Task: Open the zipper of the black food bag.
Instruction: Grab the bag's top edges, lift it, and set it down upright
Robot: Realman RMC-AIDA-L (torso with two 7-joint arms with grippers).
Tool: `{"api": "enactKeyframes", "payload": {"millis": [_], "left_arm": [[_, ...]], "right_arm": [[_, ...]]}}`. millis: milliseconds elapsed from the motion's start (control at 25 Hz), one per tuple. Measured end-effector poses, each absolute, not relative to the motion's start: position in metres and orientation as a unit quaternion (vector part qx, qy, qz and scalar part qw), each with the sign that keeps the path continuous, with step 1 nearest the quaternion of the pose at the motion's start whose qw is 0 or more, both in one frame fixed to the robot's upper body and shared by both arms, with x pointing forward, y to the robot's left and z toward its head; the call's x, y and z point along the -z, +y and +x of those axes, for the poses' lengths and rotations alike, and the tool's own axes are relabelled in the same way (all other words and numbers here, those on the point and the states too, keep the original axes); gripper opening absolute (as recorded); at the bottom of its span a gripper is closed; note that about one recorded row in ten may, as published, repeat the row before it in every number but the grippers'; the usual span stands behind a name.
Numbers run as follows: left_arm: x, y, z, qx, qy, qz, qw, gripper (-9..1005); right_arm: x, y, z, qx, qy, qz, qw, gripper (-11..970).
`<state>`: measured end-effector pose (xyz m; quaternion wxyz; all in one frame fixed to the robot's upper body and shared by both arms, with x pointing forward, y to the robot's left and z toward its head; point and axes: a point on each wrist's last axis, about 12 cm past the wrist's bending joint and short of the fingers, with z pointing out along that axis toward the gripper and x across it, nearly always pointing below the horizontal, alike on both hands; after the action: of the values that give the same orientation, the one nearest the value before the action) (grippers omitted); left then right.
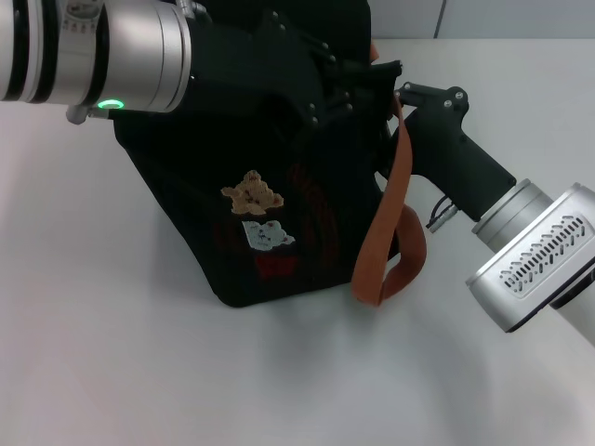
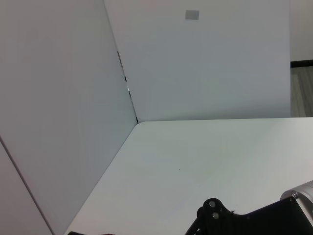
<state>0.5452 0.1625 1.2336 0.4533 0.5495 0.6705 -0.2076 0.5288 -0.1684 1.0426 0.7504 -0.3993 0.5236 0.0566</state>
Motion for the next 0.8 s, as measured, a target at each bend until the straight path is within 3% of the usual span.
{"api": "enactKeyframes", "payload": {"millis": [440, 800], "left_arm": [[-1.2331, 0.1619, 0.5456, 0.209, 0.67, 0.55, 0.453, 186], [-1.2346, 0.1652, 0.5454, 0.217, 0.668, 0.539, 0.465, 187]], "right_arm": [[-1.042, -0.1687, 0.5285, -0.056, 0.523, -0.403, 0.749, 5], [-1.0393, -0.1698, 0.5289, -0.053, 0.53, -0.407, 0.742, -1]]}}
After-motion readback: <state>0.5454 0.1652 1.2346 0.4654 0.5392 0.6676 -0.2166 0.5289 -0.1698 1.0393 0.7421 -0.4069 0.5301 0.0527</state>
